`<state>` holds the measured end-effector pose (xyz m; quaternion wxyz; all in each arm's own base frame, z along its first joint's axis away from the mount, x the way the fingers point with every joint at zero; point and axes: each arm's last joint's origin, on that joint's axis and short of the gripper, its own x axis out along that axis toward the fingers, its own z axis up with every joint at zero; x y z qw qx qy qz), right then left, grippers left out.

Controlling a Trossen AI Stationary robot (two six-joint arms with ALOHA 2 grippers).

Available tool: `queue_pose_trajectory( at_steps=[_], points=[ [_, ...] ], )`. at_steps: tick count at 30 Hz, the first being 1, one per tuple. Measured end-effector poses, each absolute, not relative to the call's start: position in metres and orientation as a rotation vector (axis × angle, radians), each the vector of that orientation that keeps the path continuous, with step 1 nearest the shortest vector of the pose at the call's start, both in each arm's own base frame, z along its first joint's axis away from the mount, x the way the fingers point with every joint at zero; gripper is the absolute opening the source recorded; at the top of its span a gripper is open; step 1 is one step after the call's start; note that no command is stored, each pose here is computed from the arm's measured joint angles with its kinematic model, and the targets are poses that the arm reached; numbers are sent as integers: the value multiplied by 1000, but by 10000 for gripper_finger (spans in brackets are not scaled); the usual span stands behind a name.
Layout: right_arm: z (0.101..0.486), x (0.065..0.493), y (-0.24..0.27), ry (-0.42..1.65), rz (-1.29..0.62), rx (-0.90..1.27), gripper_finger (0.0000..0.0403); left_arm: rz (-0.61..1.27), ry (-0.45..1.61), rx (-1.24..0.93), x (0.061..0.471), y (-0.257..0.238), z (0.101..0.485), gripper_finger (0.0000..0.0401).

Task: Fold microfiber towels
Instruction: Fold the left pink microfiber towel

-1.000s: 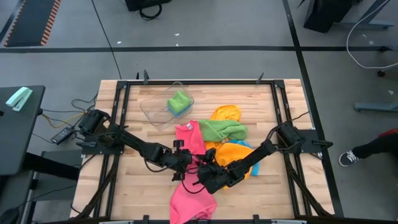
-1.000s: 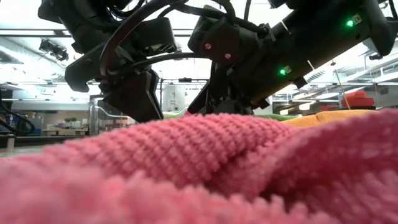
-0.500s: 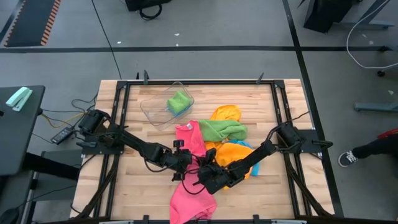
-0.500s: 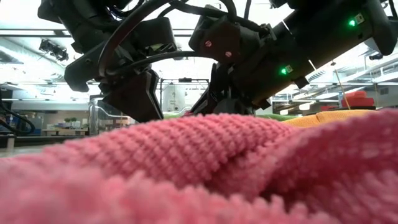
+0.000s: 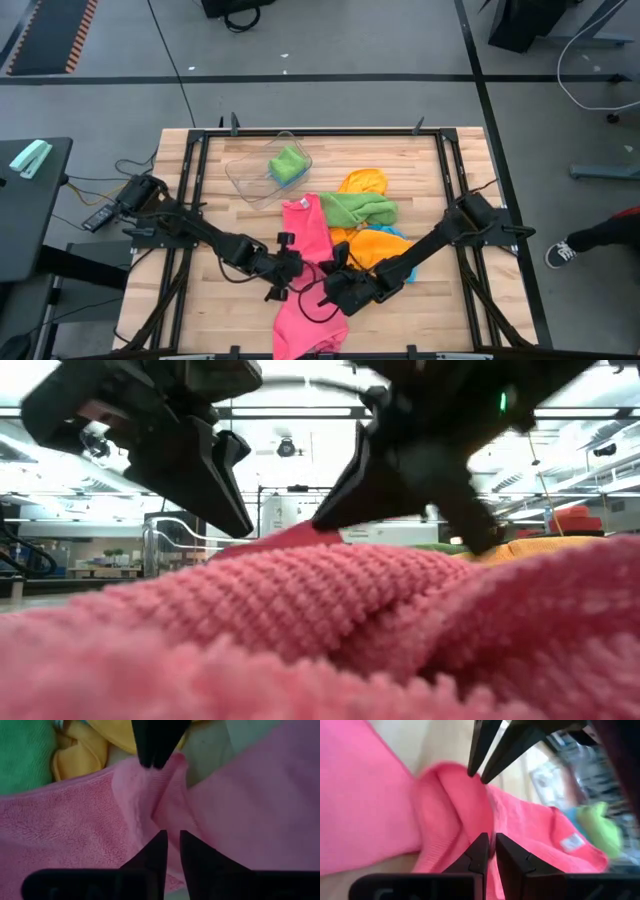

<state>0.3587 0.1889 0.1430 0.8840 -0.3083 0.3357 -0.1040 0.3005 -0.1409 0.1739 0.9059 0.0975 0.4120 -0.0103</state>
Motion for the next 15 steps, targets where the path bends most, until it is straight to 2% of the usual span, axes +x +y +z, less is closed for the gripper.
queue_pose_trajectory(
  at_steps=[3,8,15],
  points=[
    [154,356,188,729,-105,-575,42,-23,852,203,300,-141,174,55],
    [150,352,188,809,18,-489,42,-17,854,195,300,-141,174,59],
    [148,350,186,833,-12,-445,43,-41,856,181,299,-143,174,57]
  ],
)
